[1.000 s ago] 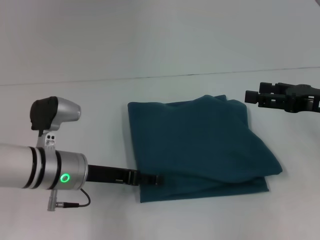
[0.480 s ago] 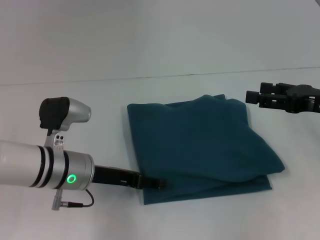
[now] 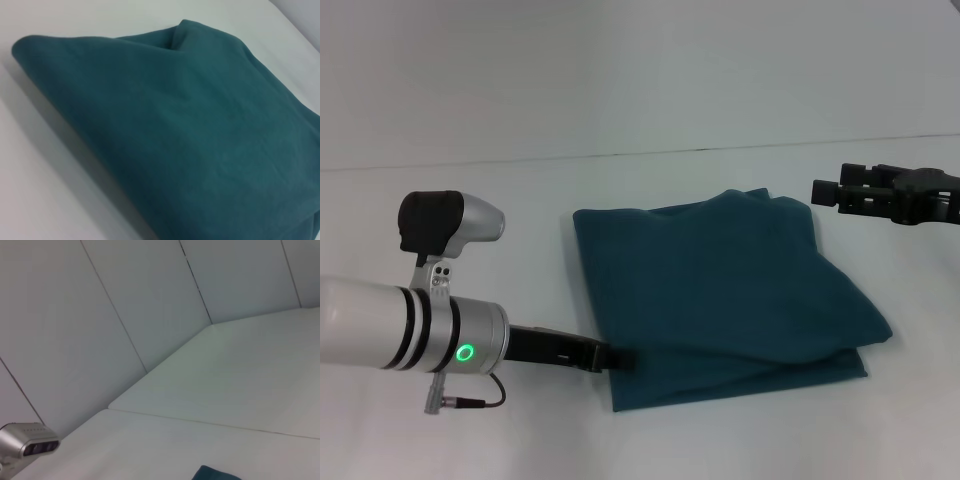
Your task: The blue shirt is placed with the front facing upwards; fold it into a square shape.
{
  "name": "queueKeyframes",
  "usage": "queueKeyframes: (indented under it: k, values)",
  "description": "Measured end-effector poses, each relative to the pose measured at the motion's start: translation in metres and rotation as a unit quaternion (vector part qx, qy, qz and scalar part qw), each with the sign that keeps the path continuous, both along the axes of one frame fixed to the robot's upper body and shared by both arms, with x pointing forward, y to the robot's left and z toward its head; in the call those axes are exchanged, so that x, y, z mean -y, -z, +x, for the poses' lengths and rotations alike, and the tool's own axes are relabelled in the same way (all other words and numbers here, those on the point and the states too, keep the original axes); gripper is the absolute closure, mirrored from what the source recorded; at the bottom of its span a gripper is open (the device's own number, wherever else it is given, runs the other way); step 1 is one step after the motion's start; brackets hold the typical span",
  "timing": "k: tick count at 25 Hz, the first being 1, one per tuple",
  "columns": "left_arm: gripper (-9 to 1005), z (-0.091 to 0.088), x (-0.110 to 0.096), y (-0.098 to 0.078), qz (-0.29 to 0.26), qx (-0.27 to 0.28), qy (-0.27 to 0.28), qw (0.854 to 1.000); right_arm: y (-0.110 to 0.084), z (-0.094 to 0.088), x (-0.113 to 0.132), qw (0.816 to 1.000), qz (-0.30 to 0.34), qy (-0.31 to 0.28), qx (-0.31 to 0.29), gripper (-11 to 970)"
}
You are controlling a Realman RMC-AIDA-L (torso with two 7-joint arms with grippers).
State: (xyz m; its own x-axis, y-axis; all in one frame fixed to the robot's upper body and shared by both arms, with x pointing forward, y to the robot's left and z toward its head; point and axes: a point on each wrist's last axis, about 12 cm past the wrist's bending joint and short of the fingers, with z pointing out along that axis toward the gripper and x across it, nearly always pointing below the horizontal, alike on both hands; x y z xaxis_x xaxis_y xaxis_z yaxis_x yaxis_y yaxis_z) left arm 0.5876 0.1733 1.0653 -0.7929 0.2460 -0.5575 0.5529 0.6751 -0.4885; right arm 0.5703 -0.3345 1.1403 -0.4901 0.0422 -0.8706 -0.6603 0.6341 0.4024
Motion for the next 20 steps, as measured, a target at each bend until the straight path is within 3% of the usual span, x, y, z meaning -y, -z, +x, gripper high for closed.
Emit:
queueKeyframes:
  k: [10, 16, 20]
  values:
    - [834, 0.003, -0.003, -0.002, 0.0, 0.005, -0.004, 1.0, 0.0, 0.002, 0.0, 1.0, -0.003, 0.001, 0.002, 40]
    - [926, 0.007, -0.014, -0.006, -0.001, 0.014, -0.017, 1.0, 0.0, 0.002, 0.0, 1.0, -0.004, 0.002, 0.001, 40]
    - [927, 0.008, -0.026, -0.007, 0.005, 0.014, -0.029, 0.999, 0.0, 0.002, 0.0, 1.0, -0.002, 0.003, -0.001, 40]
